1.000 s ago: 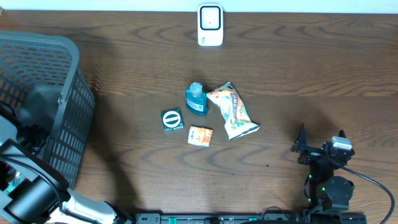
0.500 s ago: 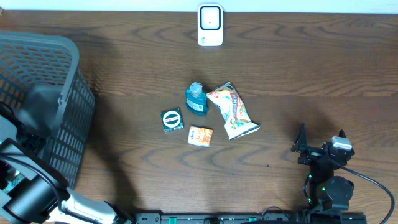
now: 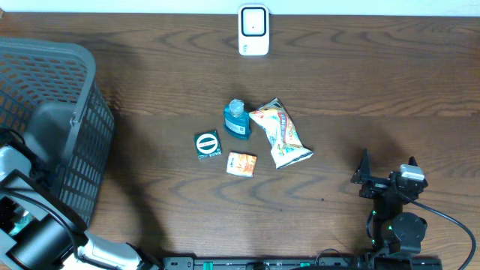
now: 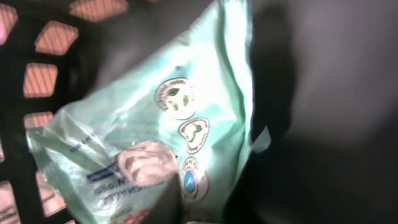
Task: Scan the item barcode
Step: 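Reach into the basket and grasp the mint-green wipes packet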
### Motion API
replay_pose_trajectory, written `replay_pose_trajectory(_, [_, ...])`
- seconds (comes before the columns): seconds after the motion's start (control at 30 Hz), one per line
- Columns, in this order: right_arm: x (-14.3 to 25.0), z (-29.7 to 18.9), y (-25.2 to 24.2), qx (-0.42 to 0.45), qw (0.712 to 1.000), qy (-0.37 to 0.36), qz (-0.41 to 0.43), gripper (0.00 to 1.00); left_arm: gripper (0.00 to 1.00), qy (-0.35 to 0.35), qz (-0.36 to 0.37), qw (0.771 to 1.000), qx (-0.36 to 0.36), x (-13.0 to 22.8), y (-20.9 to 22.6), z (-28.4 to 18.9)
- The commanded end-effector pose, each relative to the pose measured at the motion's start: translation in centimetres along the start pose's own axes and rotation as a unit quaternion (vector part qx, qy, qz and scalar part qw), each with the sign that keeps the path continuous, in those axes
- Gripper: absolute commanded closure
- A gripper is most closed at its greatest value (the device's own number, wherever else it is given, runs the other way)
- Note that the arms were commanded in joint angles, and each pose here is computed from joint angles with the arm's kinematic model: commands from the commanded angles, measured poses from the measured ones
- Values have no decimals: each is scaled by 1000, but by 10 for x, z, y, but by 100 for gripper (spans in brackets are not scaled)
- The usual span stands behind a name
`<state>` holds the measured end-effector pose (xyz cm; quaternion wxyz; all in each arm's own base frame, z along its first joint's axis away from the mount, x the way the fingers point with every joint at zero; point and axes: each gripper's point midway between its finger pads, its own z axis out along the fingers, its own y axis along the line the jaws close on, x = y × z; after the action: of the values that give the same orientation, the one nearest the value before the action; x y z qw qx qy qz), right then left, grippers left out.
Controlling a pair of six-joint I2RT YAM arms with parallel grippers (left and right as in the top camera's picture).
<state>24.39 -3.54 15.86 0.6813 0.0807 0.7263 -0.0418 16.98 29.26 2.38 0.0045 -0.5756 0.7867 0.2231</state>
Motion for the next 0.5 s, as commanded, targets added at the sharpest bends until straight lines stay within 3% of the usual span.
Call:
replay_pose_trajectory(0.0, [0, 0, -2, 6, 1000, 0, -6, 1, 92, 94, 11, 994, 53, 50, -26, 22])
replay_pose_trajectory(0.23, [0, 0, -2, 6, 1000, 0, -6, 1, 93, 77, 48, 981, 172, 42, -92, -25])
replay_pose_trajectory(0.47, [0, 0, -2, 6, 1000, 0, -6, 1, 92, -61, 94, 957, 266, 15, -135, -136])
